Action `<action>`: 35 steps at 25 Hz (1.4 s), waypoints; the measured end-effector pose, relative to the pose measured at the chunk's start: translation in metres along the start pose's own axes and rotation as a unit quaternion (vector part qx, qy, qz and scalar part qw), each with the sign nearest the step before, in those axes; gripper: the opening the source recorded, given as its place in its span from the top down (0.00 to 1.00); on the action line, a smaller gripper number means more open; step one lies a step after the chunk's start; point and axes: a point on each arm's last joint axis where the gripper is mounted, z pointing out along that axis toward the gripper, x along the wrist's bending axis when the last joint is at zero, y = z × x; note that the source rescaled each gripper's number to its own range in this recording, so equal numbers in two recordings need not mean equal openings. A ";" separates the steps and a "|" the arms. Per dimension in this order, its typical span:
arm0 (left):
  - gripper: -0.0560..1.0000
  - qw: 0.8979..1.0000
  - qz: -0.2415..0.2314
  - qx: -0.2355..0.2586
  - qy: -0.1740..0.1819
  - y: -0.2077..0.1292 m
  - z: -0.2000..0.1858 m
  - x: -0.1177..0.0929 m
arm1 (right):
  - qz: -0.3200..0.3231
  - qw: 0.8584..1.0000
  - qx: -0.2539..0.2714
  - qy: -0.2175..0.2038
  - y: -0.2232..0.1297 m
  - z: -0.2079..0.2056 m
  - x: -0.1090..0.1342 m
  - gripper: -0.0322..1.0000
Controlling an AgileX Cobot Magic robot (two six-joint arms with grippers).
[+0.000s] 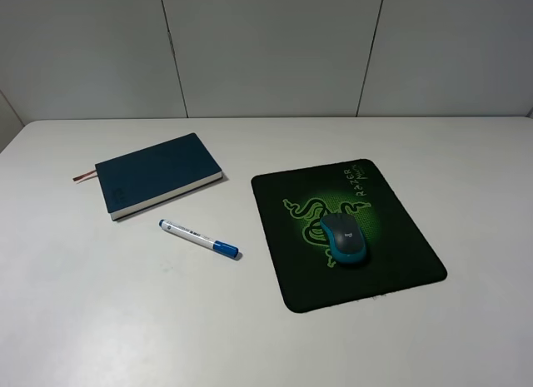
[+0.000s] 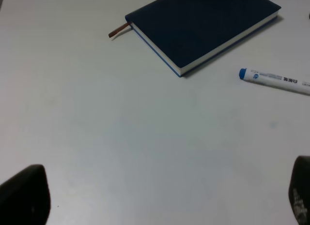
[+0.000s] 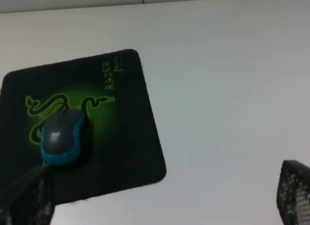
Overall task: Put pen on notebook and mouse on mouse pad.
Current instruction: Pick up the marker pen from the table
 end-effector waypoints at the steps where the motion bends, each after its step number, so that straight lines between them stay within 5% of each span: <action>1: 0.02 1.000 0.000 -0.004 0.000 0.002 -0.002 0.000 | 0.000 1.000 0.000 0.000 0.000 0.000 0.000 0.00; 11: 0.02 0.999 0.009 0.034 -0.003 0.082 -0.011 0.005 | 0.000 1.000 0.000 0.000 0.000 0.000 0.000 0.00; 17: 0.03 0.993 0.062 0.098 -0.013 0.140 0.017 0.007 | 0.000 1.000 0.000 0.000 0.000 0.000 0.000 0.00; 22: 0.04 0.979 0.115 0.154 -0.069 0.174 0.048 -0.005 | 0.000 1.000 0.000 0.000 0.000 0.000 0.000 0.00; 27: 0.04 0.949 0.207 0.193 -0.140 0.191 0.084 -0.036 | 0.000 1.000 0.000 0.000 0.000 0.000 0.000 0.00; 35: 0.05 0.874 0.327 0.286 -0.218 0.178 0.139 -0.093 | -0.001 1.000 0.000 0.000 0.000 0.000 0.000 0.00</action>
